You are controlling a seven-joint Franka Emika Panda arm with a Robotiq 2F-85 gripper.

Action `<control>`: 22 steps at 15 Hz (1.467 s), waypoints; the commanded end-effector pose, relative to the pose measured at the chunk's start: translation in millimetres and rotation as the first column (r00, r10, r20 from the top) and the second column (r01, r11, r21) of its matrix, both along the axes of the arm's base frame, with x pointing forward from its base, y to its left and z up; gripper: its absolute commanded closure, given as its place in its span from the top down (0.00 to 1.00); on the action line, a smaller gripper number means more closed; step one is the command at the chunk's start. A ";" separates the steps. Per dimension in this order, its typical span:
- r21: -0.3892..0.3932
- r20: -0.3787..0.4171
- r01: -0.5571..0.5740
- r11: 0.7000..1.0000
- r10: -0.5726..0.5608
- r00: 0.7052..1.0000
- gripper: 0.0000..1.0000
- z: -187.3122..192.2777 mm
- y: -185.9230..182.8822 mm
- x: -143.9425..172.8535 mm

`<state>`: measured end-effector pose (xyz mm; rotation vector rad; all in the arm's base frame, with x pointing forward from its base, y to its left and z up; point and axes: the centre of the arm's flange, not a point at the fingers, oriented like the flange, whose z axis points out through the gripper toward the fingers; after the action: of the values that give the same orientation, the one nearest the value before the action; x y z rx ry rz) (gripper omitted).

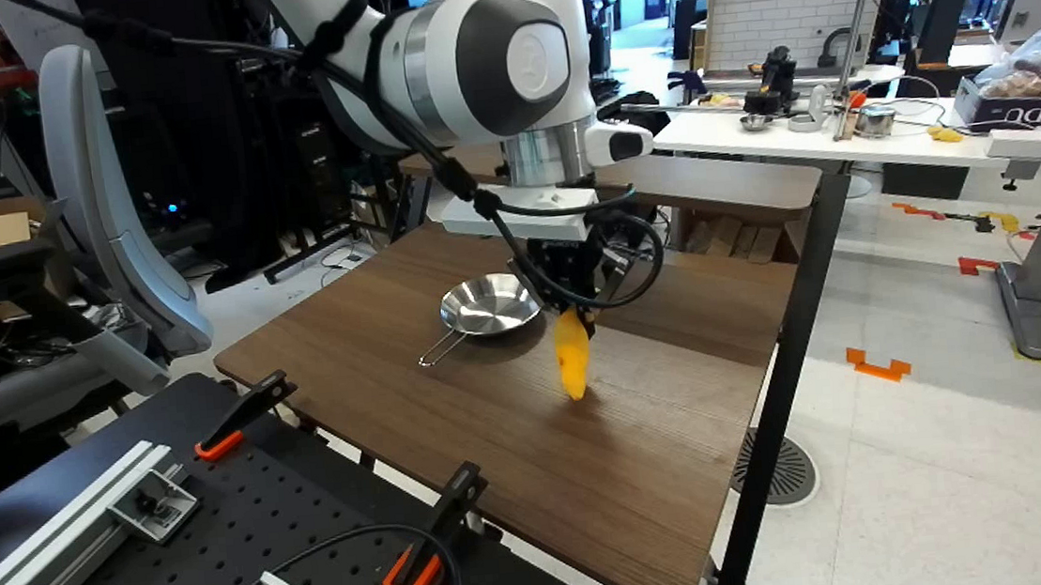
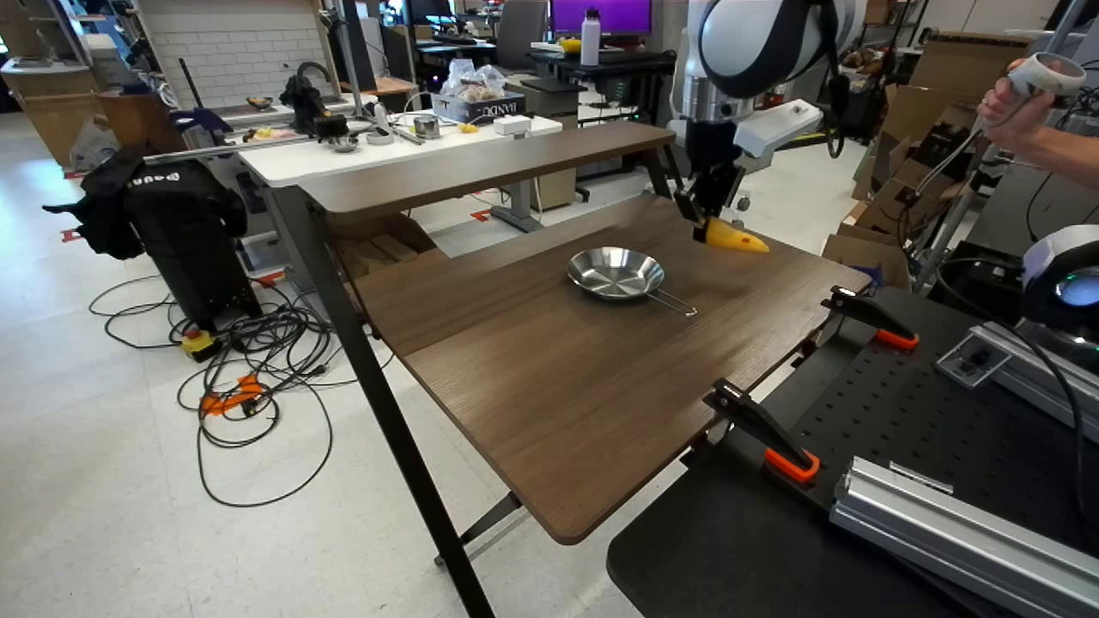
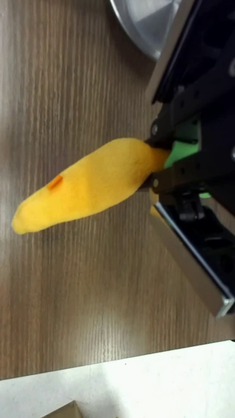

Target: Put the carrot plushie in the pan

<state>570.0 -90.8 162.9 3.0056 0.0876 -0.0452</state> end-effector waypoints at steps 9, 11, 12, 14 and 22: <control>0.070 0.072 -0.137 0.988 0.132 0.989 0.04 48.0 102.3 23.8; 0.075 0.070 -0.159 0.984 0.154 0.986 0.04 44.8 118.1 26.4; 0.078 0.070 -0.169 0.983 0.163 0.984 0.04 43.3 123.9 27.2; 0.080 0.064 -0.184 0.980 0.179 0.982 0.04 39.3 133.8 29.4; 0.099 0.034 -0.183 0.978 0.181 0.983 0.50 16.9 139.1 34.1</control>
<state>593.1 47.1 184.7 3.0666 0.3602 0.0549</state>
